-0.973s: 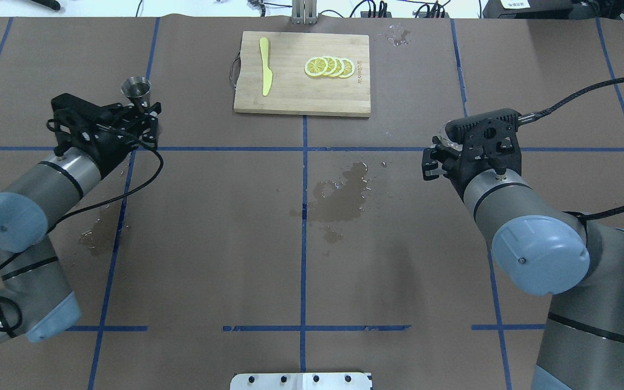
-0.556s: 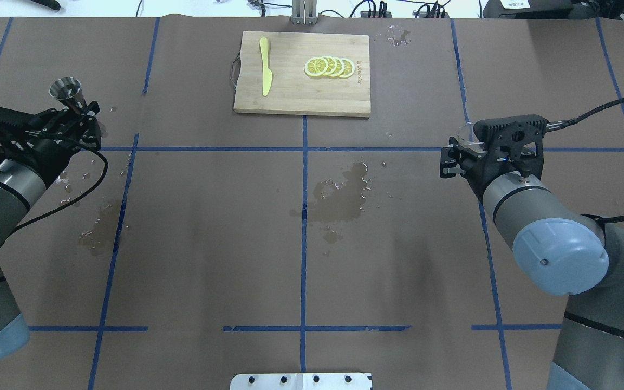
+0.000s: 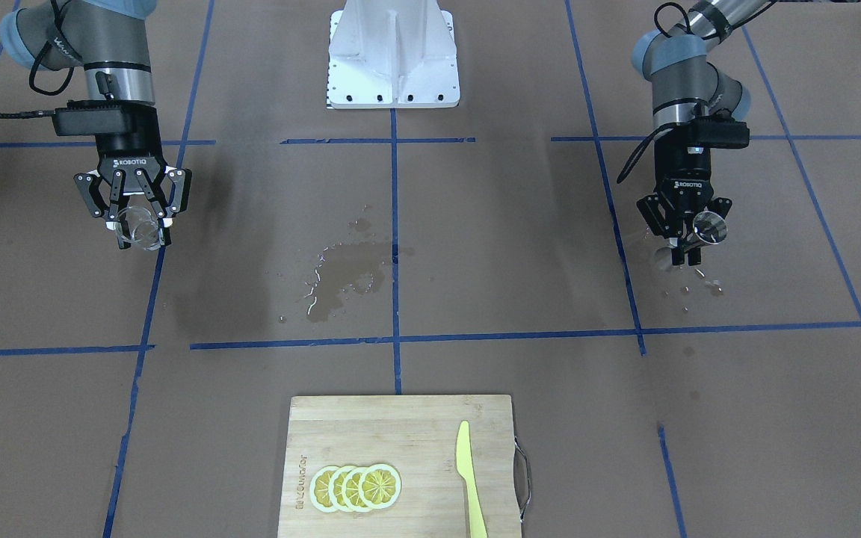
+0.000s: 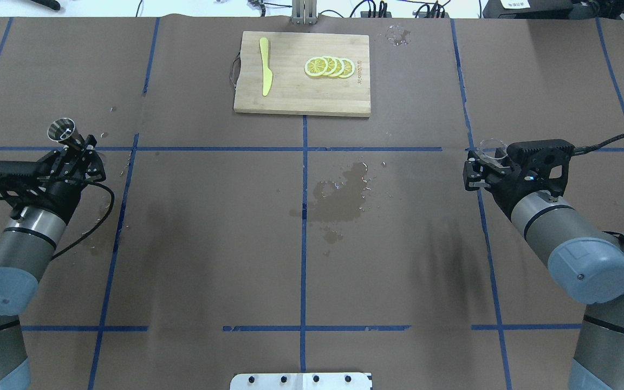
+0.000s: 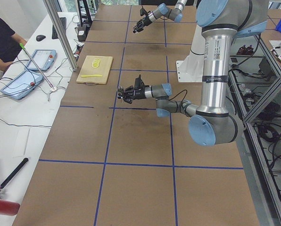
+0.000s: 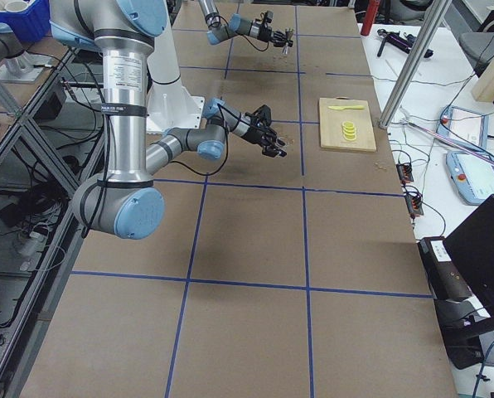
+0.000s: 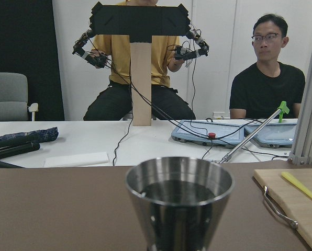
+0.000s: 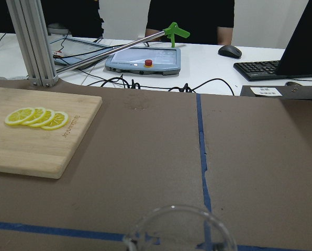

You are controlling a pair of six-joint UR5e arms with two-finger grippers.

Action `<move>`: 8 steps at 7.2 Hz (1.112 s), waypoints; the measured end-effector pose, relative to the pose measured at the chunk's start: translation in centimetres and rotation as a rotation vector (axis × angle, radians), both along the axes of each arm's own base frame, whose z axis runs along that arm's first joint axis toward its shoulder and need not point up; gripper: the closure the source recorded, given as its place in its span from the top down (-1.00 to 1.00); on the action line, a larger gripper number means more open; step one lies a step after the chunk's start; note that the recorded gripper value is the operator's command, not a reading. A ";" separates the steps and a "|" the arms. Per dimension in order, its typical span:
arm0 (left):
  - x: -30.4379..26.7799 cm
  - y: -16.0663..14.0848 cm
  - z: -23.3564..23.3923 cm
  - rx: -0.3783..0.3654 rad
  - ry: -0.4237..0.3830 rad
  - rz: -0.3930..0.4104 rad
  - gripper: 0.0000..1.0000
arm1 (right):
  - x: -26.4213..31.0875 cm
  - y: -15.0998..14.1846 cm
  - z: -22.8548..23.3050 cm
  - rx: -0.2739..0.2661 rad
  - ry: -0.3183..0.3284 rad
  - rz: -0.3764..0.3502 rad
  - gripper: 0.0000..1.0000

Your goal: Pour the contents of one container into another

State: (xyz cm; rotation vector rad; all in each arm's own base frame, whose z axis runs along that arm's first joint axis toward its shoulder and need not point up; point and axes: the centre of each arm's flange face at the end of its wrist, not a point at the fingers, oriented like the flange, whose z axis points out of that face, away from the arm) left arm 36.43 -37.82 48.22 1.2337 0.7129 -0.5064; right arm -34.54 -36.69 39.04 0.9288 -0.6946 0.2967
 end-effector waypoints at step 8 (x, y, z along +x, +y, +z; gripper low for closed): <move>4.0 4.8 4.6 0.013 -0.074 -0.034 -0.53 | -0.2 0.0 1.7 0.006 0.013 0.061 -1.00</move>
